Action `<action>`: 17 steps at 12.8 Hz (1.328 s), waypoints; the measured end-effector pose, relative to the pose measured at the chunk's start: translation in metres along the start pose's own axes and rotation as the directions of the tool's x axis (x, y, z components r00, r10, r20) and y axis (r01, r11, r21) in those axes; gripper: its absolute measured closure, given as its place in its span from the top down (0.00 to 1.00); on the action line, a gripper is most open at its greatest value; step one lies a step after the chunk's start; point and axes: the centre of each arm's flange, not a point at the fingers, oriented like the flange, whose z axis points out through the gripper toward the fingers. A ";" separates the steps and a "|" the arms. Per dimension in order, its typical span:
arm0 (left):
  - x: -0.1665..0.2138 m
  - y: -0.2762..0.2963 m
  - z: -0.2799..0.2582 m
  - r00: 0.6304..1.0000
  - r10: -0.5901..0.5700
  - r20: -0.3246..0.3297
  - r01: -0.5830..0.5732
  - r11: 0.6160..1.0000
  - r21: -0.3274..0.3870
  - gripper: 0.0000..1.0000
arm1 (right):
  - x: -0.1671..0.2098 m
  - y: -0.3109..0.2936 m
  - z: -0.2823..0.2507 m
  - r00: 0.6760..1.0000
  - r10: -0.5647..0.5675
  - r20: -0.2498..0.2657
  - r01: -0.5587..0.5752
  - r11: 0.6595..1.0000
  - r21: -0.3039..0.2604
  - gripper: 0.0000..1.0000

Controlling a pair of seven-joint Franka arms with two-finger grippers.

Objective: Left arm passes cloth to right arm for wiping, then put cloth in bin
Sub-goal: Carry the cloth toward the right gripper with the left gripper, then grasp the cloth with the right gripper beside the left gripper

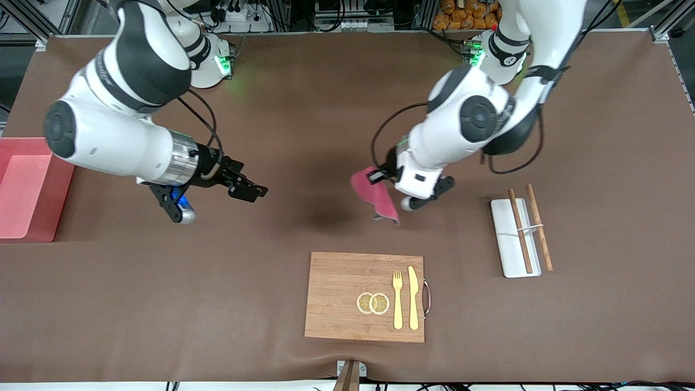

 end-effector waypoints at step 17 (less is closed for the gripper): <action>-0.027 0.055 0.052 0.813 -0.565 0.144 0.582 0.777 -0.241 0.04 | -0.014 -0.007 0.140 0.979 0.192 -0.070 -0.189 0.981 0.045 0.93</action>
